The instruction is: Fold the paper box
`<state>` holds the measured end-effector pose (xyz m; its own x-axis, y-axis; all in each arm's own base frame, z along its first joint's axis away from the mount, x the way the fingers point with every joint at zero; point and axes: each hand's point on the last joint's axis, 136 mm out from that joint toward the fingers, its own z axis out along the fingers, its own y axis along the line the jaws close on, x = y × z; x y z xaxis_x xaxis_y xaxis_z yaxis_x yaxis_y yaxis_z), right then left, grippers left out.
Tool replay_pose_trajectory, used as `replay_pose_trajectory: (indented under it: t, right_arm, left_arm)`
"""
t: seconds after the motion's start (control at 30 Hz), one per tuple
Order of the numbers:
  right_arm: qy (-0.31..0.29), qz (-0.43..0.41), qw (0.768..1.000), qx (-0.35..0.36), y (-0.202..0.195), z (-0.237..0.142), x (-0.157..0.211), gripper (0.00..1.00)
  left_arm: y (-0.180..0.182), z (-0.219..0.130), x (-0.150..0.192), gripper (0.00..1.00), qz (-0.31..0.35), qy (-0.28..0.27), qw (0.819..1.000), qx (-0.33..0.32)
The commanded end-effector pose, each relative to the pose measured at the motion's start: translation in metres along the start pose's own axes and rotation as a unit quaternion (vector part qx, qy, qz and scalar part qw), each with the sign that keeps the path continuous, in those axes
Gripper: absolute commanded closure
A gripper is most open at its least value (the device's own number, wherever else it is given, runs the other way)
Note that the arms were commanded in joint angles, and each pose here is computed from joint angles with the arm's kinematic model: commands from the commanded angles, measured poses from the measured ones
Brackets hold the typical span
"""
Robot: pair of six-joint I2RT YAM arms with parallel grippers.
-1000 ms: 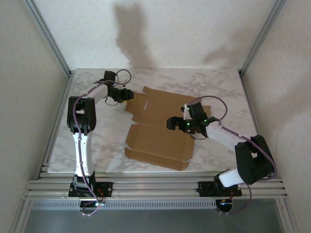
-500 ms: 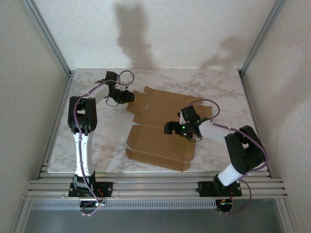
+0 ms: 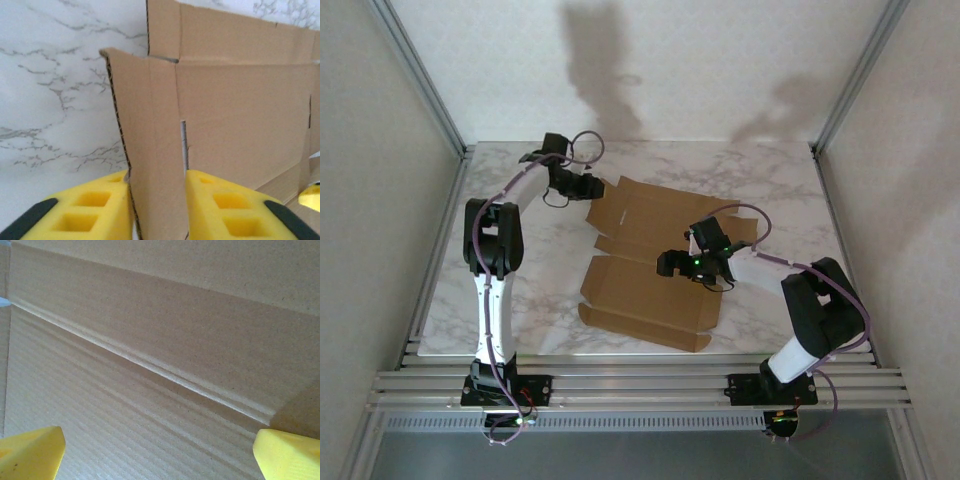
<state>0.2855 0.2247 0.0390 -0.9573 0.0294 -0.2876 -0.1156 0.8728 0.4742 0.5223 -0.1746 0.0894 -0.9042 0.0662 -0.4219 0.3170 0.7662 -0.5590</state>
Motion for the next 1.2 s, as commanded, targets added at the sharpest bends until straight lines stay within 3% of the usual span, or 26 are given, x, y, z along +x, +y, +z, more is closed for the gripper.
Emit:
replay_pose_trajectory:
  t: [0.0, 0.6, 0.97, 1.17]
  right_arm:
    - [0.039, 0.003, 0.999, 0.037, -0.018, 0.011, 0.021, 0.01]
    - [0.048, -0.003, 0.998, 0.039, -0.020, 0.015, 0.028, 0.01]
    - [0.052, -0.005, 0.998, 0.041, -0.021, 0.016, 0.032, 0.01]
    - [0.054, -0.005, 0.998, 0.042, -0.021, 0.018, 0.033, 0.01]
  left_arm:
    - [-0.007, -0.003, -0.011, 0.66, 0.019, -0.009, 1.000, 0.008]
    - [-0.010, 0.030, -0.014, 0.64, 0.048, 0.000, 0.999, 0.017]
    - [-0.003, 0.024, -0.028, 0.62, 0.058, -0.022, 0.998, -0.020]
    - [-0.008, 0.024, -0.029, 0.68, 0.065, -0.018, 0.998, -0.007]
